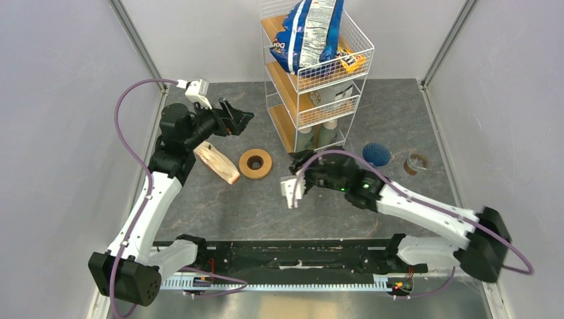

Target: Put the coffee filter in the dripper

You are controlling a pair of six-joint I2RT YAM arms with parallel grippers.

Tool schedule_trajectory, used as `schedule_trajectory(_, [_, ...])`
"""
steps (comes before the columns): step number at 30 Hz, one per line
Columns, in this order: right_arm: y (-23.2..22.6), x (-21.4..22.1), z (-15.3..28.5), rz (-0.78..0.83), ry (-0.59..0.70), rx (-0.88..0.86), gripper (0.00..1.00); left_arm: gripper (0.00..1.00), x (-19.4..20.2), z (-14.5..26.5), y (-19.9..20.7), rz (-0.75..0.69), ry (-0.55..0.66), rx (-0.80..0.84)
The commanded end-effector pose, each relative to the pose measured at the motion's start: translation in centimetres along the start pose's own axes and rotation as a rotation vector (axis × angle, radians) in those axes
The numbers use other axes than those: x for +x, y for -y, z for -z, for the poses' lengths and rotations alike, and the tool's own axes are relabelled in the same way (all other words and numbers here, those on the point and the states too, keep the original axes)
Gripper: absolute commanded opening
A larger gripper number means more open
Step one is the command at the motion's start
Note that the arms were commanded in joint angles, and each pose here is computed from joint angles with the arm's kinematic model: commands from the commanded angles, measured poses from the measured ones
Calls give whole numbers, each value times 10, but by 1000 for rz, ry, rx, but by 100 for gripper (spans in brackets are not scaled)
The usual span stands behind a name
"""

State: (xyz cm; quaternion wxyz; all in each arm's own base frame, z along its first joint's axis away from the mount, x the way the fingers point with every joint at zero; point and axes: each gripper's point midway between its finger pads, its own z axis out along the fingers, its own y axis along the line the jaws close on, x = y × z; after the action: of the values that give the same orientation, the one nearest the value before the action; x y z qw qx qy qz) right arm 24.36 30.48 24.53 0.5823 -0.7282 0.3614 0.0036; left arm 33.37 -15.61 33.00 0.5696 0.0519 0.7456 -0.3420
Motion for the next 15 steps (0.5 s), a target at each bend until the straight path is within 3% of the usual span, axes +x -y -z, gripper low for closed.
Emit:
schedule_trajectory(1, [21, 16, -44, 31, -111, 103, 53, 94, -22, 7, 10, 3, 76, 20])
schedule_trajectory(9, [49, 8, -83, 122, -107, 206, 54, 94, -22, 11, 9, -3, 78, 4])
schedule_trajectory(15, [43, 33, -96, 155, -162, 210, 54, 94, -25, 10, 8, -6, 87, 0])
